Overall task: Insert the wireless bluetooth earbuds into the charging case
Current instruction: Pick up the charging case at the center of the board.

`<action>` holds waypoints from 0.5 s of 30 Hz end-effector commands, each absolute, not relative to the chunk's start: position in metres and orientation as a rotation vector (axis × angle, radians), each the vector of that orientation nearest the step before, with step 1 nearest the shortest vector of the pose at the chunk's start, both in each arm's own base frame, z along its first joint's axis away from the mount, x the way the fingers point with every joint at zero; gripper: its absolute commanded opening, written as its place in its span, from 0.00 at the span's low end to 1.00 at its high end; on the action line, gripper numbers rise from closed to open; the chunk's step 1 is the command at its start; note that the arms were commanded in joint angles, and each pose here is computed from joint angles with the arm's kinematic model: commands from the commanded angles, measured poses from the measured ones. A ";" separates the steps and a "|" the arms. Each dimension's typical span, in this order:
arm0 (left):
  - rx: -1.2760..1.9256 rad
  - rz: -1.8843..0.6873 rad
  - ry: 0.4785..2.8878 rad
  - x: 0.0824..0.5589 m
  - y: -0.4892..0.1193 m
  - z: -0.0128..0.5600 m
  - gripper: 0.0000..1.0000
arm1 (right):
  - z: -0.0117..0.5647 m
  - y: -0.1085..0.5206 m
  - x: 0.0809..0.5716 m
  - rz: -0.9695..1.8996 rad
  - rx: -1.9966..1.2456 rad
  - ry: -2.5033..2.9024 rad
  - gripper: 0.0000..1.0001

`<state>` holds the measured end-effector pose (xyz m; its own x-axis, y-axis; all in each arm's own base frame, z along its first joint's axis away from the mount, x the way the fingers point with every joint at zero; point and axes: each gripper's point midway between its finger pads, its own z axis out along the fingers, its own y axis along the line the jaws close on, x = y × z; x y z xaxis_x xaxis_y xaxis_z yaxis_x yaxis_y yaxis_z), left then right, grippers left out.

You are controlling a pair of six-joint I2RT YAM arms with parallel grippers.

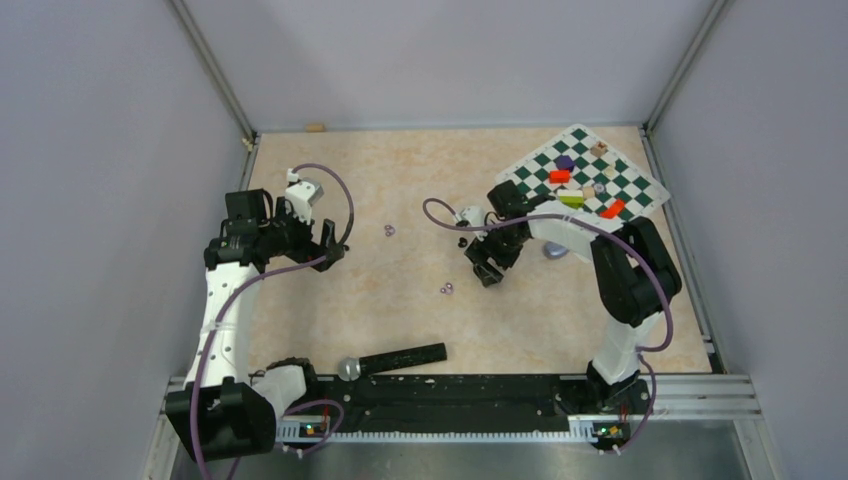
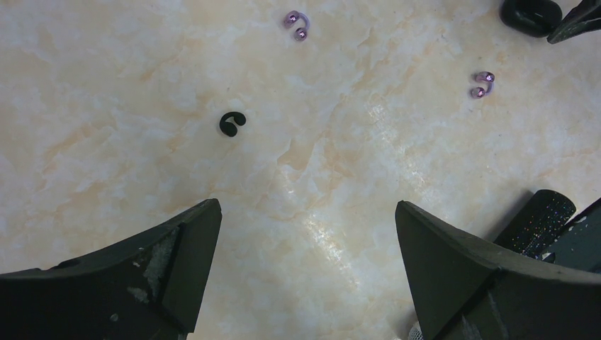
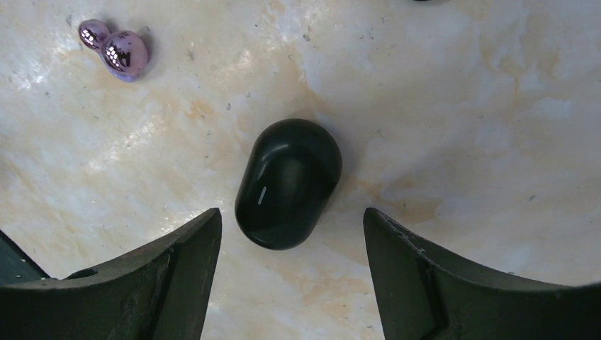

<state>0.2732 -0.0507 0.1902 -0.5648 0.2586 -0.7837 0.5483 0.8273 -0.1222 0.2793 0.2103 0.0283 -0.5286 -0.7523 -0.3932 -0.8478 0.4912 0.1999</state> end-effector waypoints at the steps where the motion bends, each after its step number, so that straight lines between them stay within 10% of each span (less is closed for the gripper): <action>1: 0.616 -0.449 2.119 0.279 -0.055 0.210 0.99 | 0.039 0.209 0.281 0.457 -1.410 2.425 0.72; 15: 0.619 -0.452 2.117 0.278 -0.055 0.210 0.99 | 0.032 0.214 0.276 0.341 -1.502 2.389 0.44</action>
<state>0.2732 -0.0508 0.1903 -0.5647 0.2585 -0.7838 0.5485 0.8271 -0.1224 0.2747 0.2109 0.0224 -0.4442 -0.8266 -0.3455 -0.8920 0.4441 0.0844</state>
